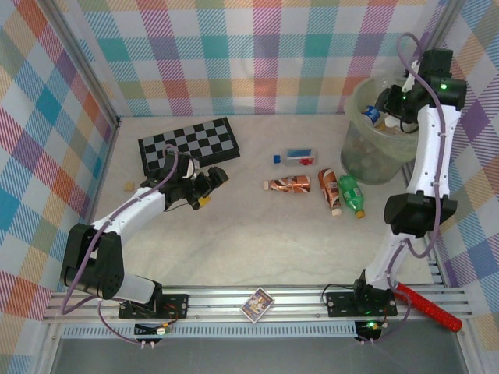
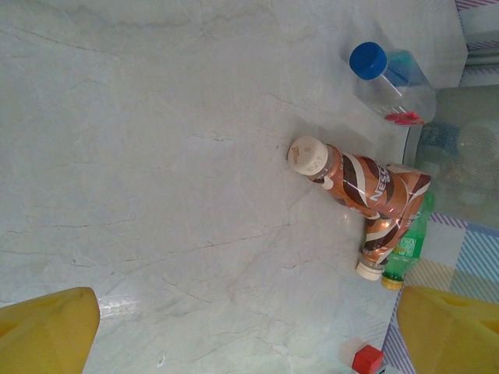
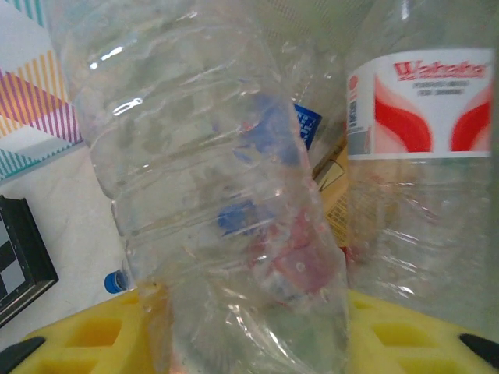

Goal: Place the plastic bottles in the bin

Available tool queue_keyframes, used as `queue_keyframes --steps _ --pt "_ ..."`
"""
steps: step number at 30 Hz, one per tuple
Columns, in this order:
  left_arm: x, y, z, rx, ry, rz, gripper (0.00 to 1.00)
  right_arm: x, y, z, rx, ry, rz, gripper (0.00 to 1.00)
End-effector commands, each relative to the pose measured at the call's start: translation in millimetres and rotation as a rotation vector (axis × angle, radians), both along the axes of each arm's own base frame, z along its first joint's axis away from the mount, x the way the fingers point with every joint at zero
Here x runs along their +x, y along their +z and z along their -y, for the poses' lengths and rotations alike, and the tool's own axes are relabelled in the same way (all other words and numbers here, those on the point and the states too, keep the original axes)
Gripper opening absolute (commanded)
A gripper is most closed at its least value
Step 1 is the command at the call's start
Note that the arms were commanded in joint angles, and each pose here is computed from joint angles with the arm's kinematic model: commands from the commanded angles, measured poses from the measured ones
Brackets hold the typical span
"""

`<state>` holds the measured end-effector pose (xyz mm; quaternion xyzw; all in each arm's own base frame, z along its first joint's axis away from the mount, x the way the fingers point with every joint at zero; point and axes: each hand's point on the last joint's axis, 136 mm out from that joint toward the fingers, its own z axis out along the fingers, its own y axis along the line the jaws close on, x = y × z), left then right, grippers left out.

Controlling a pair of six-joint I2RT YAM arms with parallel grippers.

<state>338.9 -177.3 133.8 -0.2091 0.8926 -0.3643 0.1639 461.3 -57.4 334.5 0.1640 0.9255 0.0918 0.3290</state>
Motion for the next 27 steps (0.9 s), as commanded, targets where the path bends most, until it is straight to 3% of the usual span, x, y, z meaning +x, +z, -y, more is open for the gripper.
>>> queue_keyframes --steps 1,5,7,10,12,27 --pt "4.5 15.9 0.8 -0.008 -0.011 0.043 0.98 8.4 -13.6 -4.9 0.068 -0.011 -0.036 0.43" --pt "2.5 16.0 -1.1 -0.002 -0.006 0.045 0.98 24.1 -25.4 0.1 0.072 -0.035 -0.034 0.49" --pt "2.2 15.3 -1.7 -0.001 -0.004 0.045 0.98 28.7 -29.7 3.3 0.065 -0.047 -0.035 0.57" --pt "2.3 16.1 -1.9 -0.001 -0.002 0.048 0.98 32.0 -35.1 4.4 0.067 -0.048 -0.044 0.77" --pt "2.4 15.4 -2.0 0.000 -0.001 0.045 0.98 31.8 -35.4 4.5 0.062 -0.044 -0.045 0.83" --pt "4.3 11.2 0.8 -0.012 -0.005 0.038 0.98 20.1 7.9 -1.9 0.011 0.003 0.059 0.85"
